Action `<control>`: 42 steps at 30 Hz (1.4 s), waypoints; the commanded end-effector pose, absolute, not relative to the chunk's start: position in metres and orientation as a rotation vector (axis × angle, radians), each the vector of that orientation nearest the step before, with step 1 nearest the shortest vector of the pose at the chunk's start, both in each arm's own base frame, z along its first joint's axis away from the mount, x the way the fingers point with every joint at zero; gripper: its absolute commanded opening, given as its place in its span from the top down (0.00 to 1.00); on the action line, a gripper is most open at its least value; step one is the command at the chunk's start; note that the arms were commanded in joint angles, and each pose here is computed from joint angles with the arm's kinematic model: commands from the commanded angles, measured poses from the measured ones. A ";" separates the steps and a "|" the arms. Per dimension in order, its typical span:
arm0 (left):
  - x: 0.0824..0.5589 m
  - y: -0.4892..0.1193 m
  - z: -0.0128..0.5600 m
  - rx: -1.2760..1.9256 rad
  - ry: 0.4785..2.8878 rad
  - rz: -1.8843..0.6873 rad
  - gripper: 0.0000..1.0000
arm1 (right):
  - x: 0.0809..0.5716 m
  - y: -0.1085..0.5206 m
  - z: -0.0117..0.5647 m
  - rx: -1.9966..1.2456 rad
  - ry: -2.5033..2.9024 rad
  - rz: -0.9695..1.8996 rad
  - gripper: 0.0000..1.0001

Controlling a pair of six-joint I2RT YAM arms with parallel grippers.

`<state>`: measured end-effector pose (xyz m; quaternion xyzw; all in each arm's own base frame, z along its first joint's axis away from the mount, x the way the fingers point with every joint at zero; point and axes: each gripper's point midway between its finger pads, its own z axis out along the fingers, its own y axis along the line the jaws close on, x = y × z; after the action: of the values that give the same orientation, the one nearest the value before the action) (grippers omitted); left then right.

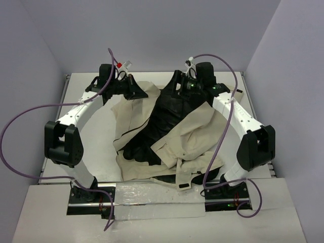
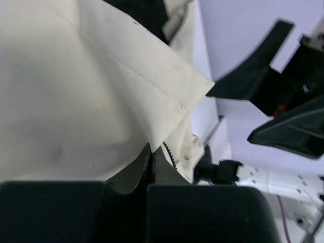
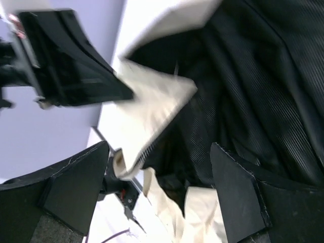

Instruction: Zip up the jacket

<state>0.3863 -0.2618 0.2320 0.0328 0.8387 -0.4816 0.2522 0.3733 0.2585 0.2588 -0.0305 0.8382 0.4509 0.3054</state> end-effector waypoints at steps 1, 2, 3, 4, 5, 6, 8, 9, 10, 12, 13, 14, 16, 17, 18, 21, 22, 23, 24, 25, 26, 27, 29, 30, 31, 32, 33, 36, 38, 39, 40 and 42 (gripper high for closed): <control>0.371 -0.273 0.278 0.249 2.122 -1.500 1.00 | 0.385 0.275 0.288 -0.214 2.109 1.277 0.12; 0.370 -0.273 0.280 0.252 2.113 -1.509 1.00 | 0.388 0.276 0.285 -0.208 2.113 1.279 0.12; 0.369 -0.273 0.283 0.253 2.102 -1.517 1.00 | 0.391 0.277 0.282 -0.200 2.119 1.280 0.12; 0.367 -0.273 0.284 0.253 2.101 -1.530 1.00 | 0.392 0.278 0.283 -0.202 2.114 1.285 0.11; 0.367 -0.273 0.286 0.258 2.093 -1.541 1.00 | 0.392 0.279 0.282 -0.207 2.117 1.297 0.11; 0.365 -0.274 0.287 0.263 2.090 -1.563 1.00 | 0.394 0.281 0.280 -0.206 2.118 1.309 0.11; 0.363 -0.275 0.289 0.274 2.073 -1.594 1.00 | 0.396 0.284 0.277 -0.204 2.122 1.330 0.11; 0.362 -0.276 0.290 0.275 2.067 -1.606 1.00 | 0.398 0.284 0.277 -0.204 2.121 1.333 0.11; 0.361 -0.276 0.291 0.279 2.062 -1.614 1.00 | 0.399 0.284 0.276 -0.202 2.123 1.327 0.11; 0.359 -0.275 0.293 0.287 2.054 -1.620 1.00 | 0.400 0.284 0.273 -0.200 2.127 1.321 0.10; 0.358 -0.275 0.294 0.294 2.049 -1.623 1.00 | 0.400 0.284 0.272 -0.201 2.127 1.321 0.10; 0.357 -0.275 0.295 0.296 2.049 -1.630 1.00 | 0.400 0.285 0.272 -0.204 2.122 1.333 0.10; 0.355 -0.275 0.298 0.311 2.024 -1.645 1.00 | 0.397 0.289 0.272 -0.223 2.108 1.379 0.09; 0.355 -0.275 0.299 0.315 2.019 -1.646 1.00 | 0.396 0.291 0.274 -0.236 2.094 1.406 0.09; 0.355 -0.275 0.298 0.309 2.024 -1.648 1.00 | 0.393 0.295 0.277 -0.246 2.073 1.442 0.09; 0.355 -0.275 0.295 0.305 2.032 -1.648 1.00 | 0.381 0.299 0.285 -0.270 2.043 1.533 0.08; 0.355 -0.275 0.295 0.305 2.029 -1.655 1.00 | 0.379 0.301 0.288 -0.284 2.020 1.560 0.08; 0.354 -0.275 0.296 0.311 2.025 -1.662 1.00 | 0.378 0.301 0.288 -0.292 2.015 1.568 0.08; 0.354 -0.276 0.296 0.314 2.022 -1.666 1.00 | 0.376 0.301 0.289 -0.303 2.009 1.573 0.08; 0.353 -0.275 0.296 0.314 2.020 -1.666 1.00 | 0.375 0.301 0.290 -0.317 2.004 1.576 0.08; 0.353 -0.275 0.296 0.315 2.018 -1.665 1.00 | 0.374 0.301 0.290 -0.324 2.002 1.578 0.08; 0.353 -0.275 0.295 0.312 2.017 -1.665 1.00 | 0.372 0.301 0.292 -0.333 1.998 1.582 0.08; 0.354 -0.274 0.294 0.306 2.020 -1.662 1.00 | 0.370 0.301 0.293 -0.344 1.998 1.583 0.09; 0.355 -0.274 0.292 0.300 2.025 -1.657 1.00 | 0.369 0.300 0.295 -0.352 1.993 1.582 0.10; 0.356 -0.273 0.290 0.296 2.030 -1.654 1.00 | 0.368 0.300 0.295 -0.356 1.991 1.580 0.12; 0.358 -0.272 0.289 0.292 2.032 -1.652 1.00 | 0.367 0.299 0.295 -0.356 1.994 1.575 0.15; 0.359 -0.271 0.287 0.287 2.031 -1.650 1.00 | 0.366 0.298 0.294 -0.355 1.998 1.568 0.19; 0.364 -0.269 0.282 0.275 2.038 -1.643 1.00 | 0.365 0.297 0.290 -0.335 2.009 1.558 0.29; 0.366 -0.268 0.278 0.268 2.046 -1.648 1.00 | 0.364 0.298 0.289 -0.327 2.011 1.567 0.34; 0.366 -0.268 0.276 0.267 2.051 -1.653 1.00 | 0.364 0.297 0.288 -0.319 2.014 1.570 0.37; 0.367 -0.268 0.275 0.267 2.053 -1.653 1.00 | 0.365 0.297 0.288 -0.314 2.013 1.571 0.39; 0.367 -0.268 0.273 0.268 2.057 -1.655 1.00 | 0.367 0.298 0.287 -0.302 2.011 1.572 0.45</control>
<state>0.3673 -0.2685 0.2624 0.0696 0.7692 -0.5942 0.2245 0.3728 0.2963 0.2602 -0.0900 0.7745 0.5740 0.2501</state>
